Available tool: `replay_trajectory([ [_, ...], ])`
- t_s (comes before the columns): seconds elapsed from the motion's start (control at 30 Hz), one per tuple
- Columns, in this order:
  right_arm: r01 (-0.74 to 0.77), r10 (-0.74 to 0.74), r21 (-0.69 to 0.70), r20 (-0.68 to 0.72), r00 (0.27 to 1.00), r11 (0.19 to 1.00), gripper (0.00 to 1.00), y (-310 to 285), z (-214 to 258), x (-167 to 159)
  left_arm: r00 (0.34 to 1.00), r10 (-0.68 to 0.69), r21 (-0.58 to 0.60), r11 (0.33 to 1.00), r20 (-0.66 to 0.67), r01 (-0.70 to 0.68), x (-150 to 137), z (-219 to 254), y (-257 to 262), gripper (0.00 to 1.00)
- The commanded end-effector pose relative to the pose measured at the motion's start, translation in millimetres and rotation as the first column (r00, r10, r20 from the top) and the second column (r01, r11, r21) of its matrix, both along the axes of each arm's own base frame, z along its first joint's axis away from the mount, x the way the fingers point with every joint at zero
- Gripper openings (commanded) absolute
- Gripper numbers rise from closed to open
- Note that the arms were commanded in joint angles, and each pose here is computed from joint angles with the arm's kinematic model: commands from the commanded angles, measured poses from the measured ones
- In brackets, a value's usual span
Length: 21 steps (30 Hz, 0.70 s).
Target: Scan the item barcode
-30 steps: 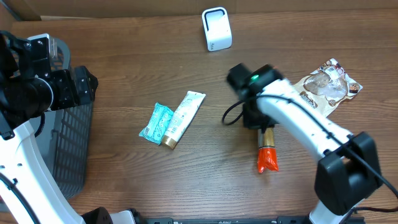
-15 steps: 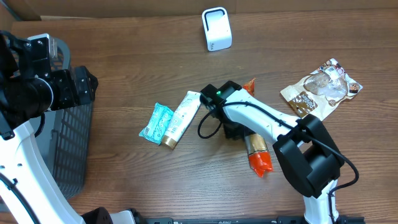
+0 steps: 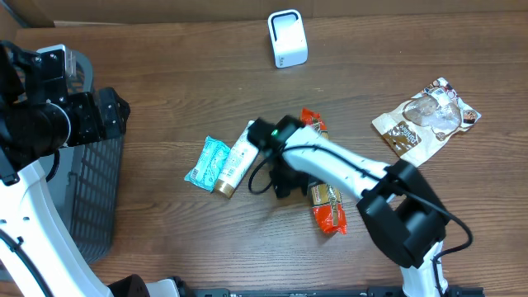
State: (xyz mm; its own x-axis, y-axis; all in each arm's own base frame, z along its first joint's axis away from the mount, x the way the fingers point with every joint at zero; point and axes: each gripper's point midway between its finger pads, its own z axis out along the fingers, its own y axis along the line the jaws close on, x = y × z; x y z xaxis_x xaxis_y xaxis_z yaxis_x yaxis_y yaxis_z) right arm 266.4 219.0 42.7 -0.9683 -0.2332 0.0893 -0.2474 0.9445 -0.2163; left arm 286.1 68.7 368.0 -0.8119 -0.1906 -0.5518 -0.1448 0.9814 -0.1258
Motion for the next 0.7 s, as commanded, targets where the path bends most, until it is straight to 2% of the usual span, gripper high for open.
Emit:
replay_trajectory([
  [0.0,-0.037,0.036,0.013,0.111,0.993,0.999,0.91,-12.2,37.2,28.1,1.000,-0.027,0.006,1.000,0.004,0.027,1.8,0.2,-1.4,1.00],
  [0.13,-0.085,0.088,-0.028,0.105,0.991,0.996,0.93,-19.9,32.6,29.6,1.000,-0.028,0.006,1.000,0.004,0.028,1.8,0.2,-1.5,1.00],
  [0.43,-0.096,0.098,-0.029,0.114,0.989,0.995,0.93,-17.9,6.3,27.6,1.000,-0.028,0.006,1.000,0.004,0.028,1.8,0.2,-1.5,0.99],
  [0.57,-0.093,0.103,-0.071,0.145,0.984,0.993,0.92,-27.0,-2.6,31.4,1.000,-0.028,0.006,1.000,0.004,0.028,1.7,0.2,-1.5,1.00],
  [0.67,-0.093,0.103,-0.070,0.156,0.982,0.993,0.87,-28.4,-12.8,31.2,1.000,-0.028,0.006,1.000,0.004,0.028,1.7,0.2,-1.5,1.00],
])
